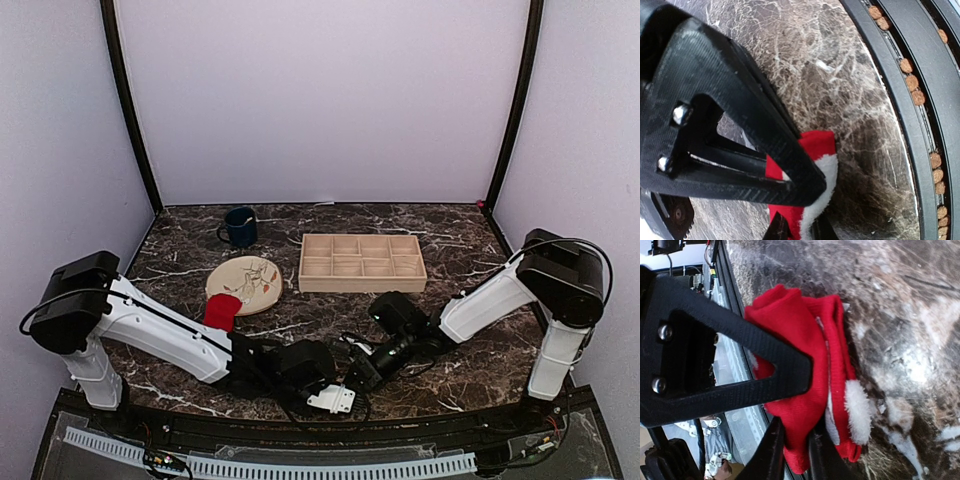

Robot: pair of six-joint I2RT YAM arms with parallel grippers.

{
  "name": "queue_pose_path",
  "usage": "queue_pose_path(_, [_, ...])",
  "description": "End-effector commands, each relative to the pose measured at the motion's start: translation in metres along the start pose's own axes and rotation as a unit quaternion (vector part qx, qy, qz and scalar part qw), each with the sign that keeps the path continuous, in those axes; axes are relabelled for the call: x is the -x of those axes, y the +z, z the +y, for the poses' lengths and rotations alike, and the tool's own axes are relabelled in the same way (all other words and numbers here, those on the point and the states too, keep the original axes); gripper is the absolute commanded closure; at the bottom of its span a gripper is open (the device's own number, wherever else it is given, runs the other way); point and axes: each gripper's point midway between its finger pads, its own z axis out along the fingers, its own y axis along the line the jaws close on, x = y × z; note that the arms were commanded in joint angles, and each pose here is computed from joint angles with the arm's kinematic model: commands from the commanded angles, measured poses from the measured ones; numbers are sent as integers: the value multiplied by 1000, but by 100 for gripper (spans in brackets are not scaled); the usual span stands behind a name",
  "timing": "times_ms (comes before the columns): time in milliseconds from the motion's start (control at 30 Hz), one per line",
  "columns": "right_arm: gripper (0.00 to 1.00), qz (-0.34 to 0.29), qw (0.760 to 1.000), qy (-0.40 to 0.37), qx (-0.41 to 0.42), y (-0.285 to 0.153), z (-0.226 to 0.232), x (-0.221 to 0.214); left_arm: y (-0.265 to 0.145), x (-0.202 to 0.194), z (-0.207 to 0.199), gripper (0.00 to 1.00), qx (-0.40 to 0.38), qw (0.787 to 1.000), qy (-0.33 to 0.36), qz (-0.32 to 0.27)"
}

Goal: Roll the socks
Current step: Pick up the sock from the center of the board.

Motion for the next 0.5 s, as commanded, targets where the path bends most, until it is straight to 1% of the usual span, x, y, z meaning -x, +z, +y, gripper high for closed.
queue_pose_path(0, [79,4,999,27,-20,0,-16,-10,14,-24,-41,91,-87,995,-18,34])
queue_pose_path(167, [70,-11,999,34,-19,-6,-16,-9,14,-30,-38,94,-96,994,-36,42])
queue_pose_path(233, [68,-20,999,35,-15,-10,-14,-8,14,-31,-40,96,-106,993,-43,41])
queue_pose_path(367, [66,-34,999,40,-15,-16,-15,-7,15,-33,-44,97,-128,989,-56,45])
queue_pose_path(467, [64,-49,998,46,-15,-21,-16,-7,14,-35,-42,99,-127,989,-66,48])
